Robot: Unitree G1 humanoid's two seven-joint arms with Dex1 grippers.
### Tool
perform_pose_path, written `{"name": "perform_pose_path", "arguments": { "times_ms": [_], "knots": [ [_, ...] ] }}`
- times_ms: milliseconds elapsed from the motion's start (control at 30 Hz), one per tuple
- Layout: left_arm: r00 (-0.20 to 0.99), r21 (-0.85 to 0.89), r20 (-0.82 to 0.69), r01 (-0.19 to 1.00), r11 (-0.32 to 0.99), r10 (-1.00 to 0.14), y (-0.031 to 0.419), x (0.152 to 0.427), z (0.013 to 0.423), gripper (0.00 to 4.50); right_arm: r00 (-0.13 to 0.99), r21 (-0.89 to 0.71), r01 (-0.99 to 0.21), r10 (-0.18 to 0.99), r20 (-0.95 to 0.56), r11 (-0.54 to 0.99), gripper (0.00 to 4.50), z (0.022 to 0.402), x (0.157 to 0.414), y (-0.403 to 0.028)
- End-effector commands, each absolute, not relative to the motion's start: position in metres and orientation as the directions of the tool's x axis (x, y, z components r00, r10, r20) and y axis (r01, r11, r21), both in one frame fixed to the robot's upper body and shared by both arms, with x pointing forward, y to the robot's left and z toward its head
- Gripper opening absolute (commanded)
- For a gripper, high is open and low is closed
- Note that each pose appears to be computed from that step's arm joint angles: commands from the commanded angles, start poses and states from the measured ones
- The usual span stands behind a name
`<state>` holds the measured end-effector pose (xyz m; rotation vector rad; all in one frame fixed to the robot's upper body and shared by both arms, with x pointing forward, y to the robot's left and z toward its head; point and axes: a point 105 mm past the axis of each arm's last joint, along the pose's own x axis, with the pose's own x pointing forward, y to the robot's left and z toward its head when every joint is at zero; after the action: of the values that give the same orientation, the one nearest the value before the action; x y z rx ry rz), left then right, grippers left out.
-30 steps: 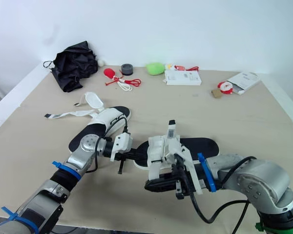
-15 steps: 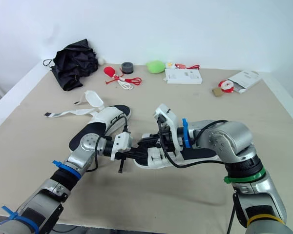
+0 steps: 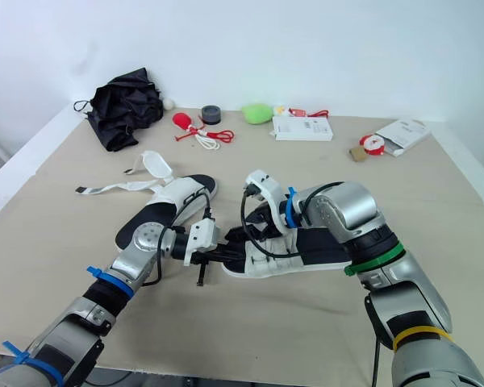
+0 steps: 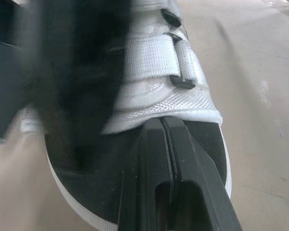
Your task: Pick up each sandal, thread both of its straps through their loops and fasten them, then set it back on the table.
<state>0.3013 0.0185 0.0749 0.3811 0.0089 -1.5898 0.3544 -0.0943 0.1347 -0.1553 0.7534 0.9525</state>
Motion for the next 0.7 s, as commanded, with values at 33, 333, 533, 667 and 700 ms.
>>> {"name": "perform_pose_path", "arguments": {
  "times_ms": [33, 333, 533, 667, 700],
  "knots": [
    [-0.058, 0.019, -0.455, 0.997, -0.074, -0.889, 0.041, 0.28, 0.006, 0.0, 0.443, 0.184, -0.742, 0.678, -0.586, 0.644, 4.47, 0.155, 0.376, -0.107],
    [0.012, 0.154, -0.266, 0.988, -0.03, -0.964, 0.024, 0.297, 0.052, 0.0, 0.487, 0.244, -0.746, 0.757, -0.435, 0.62, 4.47, 0.205, 0.385, -0.122],
    [0.084, 0.284, -0.039, 0.956, 0.069, -0.996, 0.025, 0.314, 0.122, 0.0, 0.415, 0.17, -0.857, 0.848, -0.33, 0.486, 4.47, 0.223, 0.337, -0.144],
    [0.086, 0.321, 0.046, 0.942, 0.097, -0.995, 0.033, 0.311, 0.152, 0.0, 0.383, 0.051, -0.909, 0.879, -0.284, 0.413, 4.47, 0.223, 0.299, -0.156],
    [0.083, 0.329, 0.057, 0.939, 0.097, -0.995, 0.035, 0.309, 0.158, 0.0, 0.397, 0.022, -0.908, 0.875, -0.276, 0.419, 4.47, 0.222, 0.293, -0.16]
  ]
}}
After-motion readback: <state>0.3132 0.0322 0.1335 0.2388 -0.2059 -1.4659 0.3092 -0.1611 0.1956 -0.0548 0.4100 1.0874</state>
